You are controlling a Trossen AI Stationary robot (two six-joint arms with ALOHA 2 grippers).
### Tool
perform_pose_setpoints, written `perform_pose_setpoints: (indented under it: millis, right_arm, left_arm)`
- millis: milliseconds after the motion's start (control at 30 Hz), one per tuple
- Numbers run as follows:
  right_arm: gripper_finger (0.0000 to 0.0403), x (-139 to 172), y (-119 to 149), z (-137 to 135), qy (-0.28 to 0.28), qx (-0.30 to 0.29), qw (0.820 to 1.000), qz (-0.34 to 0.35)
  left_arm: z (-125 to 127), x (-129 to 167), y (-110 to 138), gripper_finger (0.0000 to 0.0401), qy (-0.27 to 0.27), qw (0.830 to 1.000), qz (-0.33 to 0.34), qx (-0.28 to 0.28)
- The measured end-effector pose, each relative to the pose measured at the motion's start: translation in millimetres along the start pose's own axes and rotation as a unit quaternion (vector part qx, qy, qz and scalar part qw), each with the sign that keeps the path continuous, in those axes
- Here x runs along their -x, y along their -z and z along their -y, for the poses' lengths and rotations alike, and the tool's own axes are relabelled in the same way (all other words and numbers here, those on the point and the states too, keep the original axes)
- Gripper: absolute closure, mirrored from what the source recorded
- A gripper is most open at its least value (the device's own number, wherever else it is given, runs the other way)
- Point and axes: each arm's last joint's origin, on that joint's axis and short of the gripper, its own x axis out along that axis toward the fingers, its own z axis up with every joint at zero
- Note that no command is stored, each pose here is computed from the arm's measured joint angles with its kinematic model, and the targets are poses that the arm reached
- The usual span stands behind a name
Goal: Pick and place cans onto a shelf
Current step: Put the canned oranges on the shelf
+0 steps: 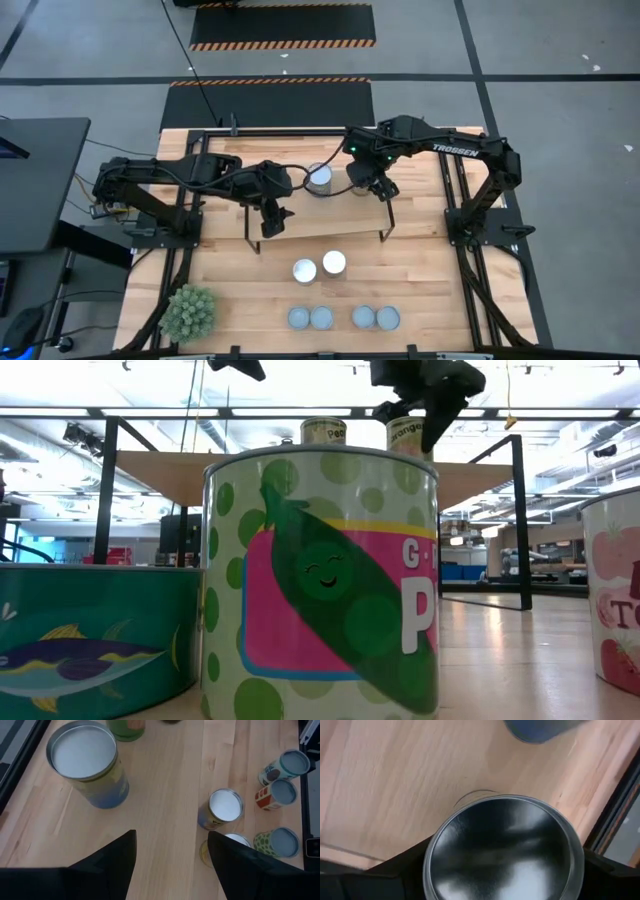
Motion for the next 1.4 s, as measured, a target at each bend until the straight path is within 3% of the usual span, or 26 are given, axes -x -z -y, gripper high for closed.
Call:
perform_pose_setpoints:
  millis: [133, 333, 600, 833, 1400]
  right_arm:
    - [0.0072, 0, -1, 1, 0.003, 0.045, 0.999, 0.003]
    - [0.0058, 0, -1, 1, 0.008, 0.042, 0.999, 0.006]
    - [0.0007, 0, -7, -5, 0.006, 0.042, 0.999, 0.008]
    - [0.0020, 0, -16, -17, 0.021, 0.069, 0.997, 0.002]
    - [0.0019, 11, -23, -14, 0.052, -0.005, 0.998, 0.032]
  left_arm:
    - [1, 0, 0, 0.0152, 0.010, 1.000, -0.003, 0.002]
    - [1, 0, 0, 0.0152, 0.011, 1.000, -0.003, 0.003]
    - [1, 0, 0, 0.0152, 0.024, 1.000, -0.007, 0.001]
    - [1, 0, 1, 0.0152, 0.022, 1.000, -0.011, 0.000]
    - [1, 0, 1, 0.0152, 0.022, 1.000, -0.011, 0.002]
